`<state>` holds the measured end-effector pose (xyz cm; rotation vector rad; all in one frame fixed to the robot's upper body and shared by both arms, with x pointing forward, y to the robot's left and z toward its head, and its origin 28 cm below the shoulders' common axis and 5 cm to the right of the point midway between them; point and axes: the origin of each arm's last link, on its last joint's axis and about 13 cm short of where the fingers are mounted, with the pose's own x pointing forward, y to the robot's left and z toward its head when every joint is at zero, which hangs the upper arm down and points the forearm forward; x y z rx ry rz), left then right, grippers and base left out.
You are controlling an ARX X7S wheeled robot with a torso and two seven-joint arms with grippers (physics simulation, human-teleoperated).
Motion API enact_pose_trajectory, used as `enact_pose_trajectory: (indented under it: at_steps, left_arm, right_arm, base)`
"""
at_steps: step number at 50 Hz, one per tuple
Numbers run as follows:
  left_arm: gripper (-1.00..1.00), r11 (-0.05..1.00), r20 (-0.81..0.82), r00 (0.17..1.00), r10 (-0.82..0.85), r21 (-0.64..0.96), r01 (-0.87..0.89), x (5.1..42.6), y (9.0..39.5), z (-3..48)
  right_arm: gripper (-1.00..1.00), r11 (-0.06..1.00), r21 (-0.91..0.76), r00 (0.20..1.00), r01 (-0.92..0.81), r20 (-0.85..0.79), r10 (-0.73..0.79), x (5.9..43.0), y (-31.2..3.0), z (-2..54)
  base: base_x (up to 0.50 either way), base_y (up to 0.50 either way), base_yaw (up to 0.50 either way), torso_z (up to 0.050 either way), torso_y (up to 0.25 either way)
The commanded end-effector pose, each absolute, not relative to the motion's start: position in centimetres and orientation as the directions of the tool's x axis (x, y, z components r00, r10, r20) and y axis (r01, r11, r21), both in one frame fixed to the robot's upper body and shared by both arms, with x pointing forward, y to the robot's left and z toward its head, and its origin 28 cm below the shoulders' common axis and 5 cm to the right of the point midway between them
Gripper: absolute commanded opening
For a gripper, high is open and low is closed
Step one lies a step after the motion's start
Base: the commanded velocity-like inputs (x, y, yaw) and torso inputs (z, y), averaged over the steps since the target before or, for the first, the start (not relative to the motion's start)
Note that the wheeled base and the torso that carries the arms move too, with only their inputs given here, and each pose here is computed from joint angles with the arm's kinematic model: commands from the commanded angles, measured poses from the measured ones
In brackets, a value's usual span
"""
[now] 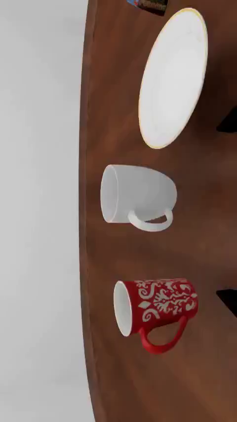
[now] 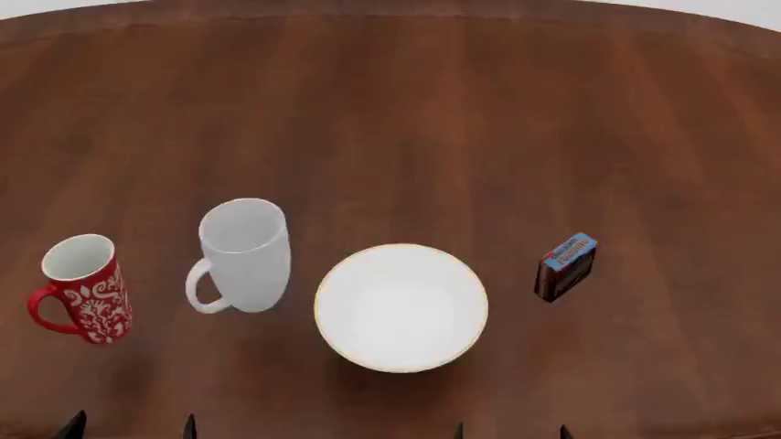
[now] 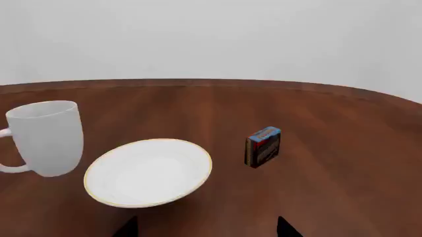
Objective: Put the white mug on the plate.
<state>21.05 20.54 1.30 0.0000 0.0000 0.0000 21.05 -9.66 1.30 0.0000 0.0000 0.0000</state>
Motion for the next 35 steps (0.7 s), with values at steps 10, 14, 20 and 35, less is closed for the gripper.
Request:
enact_pose_trajectory:
  at_steps: [10,14,20,35]
  left_arm:
    - [1.00,1.000,-0.003,1.000,-0.009,0.001,0.009,21.2,20.6,1.1]
    - [1.00,1.000,-0.004,1.000,-0.007,0.010,0.007,21.3,20.6,1.2]
    - [1.00,1.000,0.012,1.000,0.000,0.021,0.000,21.4,20.8,1.7]
    - [1.00,0.988,0.185,0.982,-0.031,0.153,0.002,24.0,21.6,9.7]
  right_arm:
    - [1.00,1.000,0.002,1.000,0.008,-0.013,-0.008,21.5,-9.6,1.3]
    - [1.00,1.000,0.017,1.000,0.012,-0.018,-0.011,21.6,-9.7,1.3]
    - [1.00,0.998,0.030,0.999,0.053,0.001,-0.053,21.6,-10.3,1.8]
    - [1.00,0.999,0.035,0.990,0.040,0.133,-0.044,24.4,-11.1,7.7]
  base:
    - [0.00,0.00,0.00,0.000,0.000]
    - [0.00,0.00,0.00,0.000,0.000]
    - [0.00,0.00,0.00,0.000,0.000]
    - [0.00,0.00,0.00,0.000,0.000]
